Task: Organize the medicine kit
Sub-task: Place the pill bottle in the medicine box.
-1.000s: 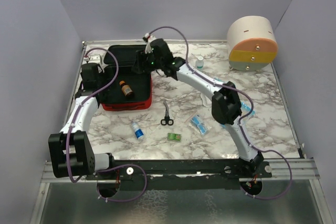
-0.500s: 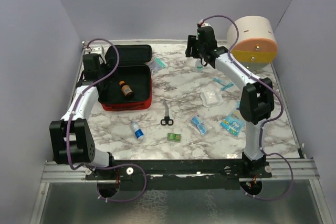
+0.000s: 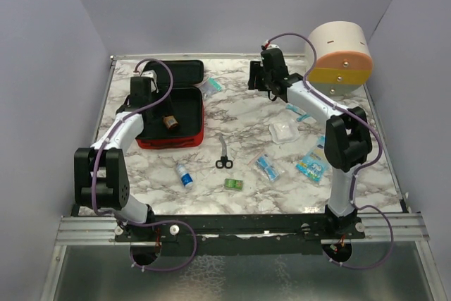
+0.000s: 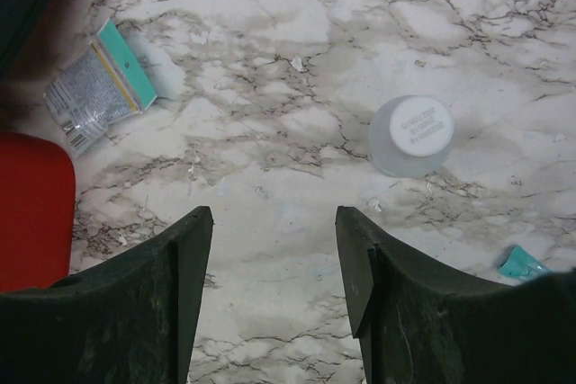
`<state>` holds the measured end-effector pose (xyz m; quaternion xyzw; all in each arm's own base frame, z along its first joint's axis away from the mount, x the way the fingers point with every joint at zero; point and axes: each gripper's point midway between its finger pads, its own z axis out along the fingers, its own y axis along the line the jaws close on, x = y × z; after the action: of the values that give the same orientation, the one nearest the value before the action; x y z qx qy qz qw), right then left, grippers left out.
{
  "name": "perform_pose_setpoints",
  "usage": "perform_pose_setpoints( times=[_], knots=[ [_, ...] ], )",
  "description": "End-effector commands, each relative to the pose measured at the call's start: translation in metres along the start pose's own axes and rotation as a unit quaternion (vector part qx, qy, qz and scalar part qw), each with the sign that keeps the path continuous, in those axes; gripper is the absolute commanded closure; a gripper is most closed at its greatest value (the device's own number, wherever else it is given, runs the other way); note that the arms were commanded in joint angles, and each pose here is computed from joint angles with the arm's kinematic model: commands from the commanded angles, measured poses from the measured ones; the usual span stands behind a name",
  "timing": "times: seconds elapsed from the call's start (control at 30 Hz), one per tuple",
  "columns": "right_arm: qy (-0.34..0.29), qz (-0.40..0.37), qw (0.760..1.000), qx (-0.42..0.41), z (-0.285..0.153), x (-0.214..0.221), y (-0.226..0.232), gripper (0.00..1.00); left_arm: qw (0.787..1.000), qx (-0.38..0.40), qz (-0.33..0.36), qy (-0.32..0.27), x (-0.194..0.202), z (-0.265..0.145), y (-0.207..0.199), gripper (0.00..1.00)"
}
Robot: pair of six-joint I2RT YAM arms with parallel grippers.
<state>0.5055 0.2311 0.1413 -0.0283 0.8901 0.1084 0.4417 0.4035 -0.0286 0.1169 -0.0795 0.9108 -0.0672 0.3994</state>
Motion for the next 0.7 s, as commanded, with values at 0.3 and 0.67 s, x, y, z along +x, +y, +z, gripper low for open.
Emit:
perform_pose_setpoints(
  times=[0.3,0.67],
  knots=[
    [-0.054,0.016,0.998,0.024,-0.022,-0.044,-0.009,0.42,0.987,-0.042,-0.118,0.105,0.032,0.024,-0.001,0.26],
    [-0.047,0.023,0.998,0.025,-0.023,-0.037,-0.014,0.42,0.985,-0.044,-0.097,0.138,0.038,0.038,-0.013,0.4]
  ],
)
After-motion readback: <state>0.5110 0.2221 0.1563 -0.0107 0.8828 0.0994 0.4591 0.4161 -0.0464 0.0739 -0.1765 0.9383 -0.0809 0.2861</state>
